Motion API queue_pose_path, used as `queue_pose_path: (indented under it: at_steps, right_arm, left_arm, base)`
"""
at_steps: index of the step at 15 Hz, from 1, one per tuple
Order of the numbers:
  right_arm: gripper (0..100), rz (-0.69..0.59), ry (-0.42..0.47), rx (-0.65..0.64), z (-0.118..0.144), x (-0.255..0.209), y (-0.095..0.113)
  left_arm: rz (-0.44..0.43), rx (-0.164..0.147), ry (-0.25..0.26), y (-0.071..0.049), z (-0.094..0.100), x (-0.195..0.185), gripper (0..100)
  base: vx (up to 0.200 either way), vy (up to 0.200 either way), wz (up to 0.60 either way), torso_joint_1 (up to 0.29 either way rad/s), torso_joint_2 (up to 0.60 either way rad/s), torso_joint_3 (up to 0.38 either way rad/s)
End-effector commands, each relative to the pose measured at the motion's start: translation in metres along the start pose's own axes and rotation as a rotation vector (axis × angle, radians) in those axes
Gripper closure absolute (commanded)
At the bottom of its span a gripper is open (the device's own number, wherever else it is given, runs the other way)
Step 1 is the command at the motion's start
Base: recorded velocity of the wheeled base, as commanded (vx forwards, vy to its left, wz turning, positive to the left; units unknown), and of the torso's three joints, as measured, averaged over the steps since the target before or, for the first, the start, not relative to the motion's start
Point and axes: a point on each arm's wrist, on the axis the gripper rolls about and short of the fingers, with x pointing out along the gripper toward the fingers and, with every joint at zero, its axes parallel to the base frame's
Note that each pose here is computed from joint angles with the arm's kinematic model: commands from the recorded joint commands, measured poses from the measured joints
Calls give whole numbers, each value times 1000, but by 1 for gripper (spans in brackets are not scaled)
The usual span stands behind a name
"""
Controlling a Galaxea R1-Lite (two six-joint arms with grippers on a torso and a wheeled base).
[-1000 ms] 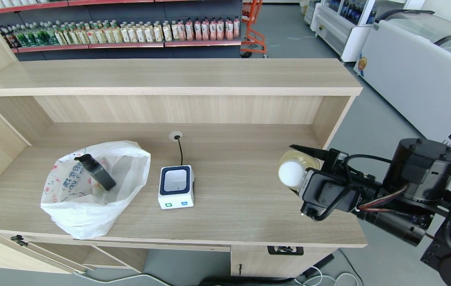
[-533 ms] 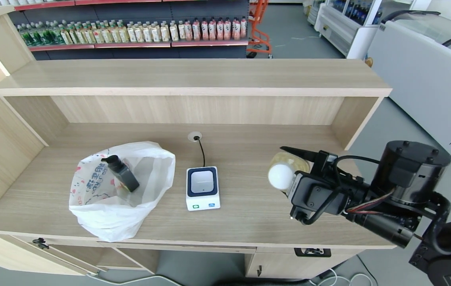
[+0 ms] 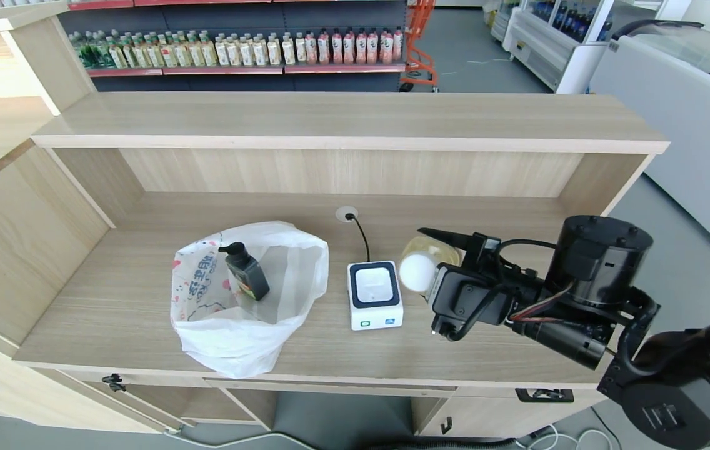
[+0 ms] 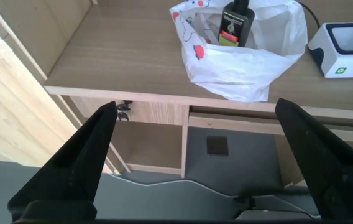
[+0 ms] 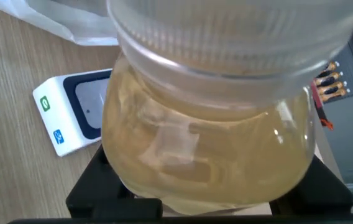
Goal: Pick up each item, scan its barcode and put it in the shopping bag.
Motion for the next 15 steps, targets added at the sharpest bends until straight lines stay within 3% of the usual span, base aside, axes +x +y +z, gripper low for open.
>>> queue_pose_path:
  at_steps: [1,7,15]
  right_arm:
    - [100,26,-12,1,-9,11,12]
    - [100,-1,-94,-12,-17,23,19]
    - [100,10,-107,-28,-21,24,20]
  left_arm:
    - [1,-2,-1,0,0,0,0]
    - [1,-2,-1,0,0,0,0]
    - [1,0,-1,0,0,0,0]
  base:
    - [0,0,0,0,0,0]
    - [0,0,0,0,0,0]
    - [0,25,0,0,0,0]
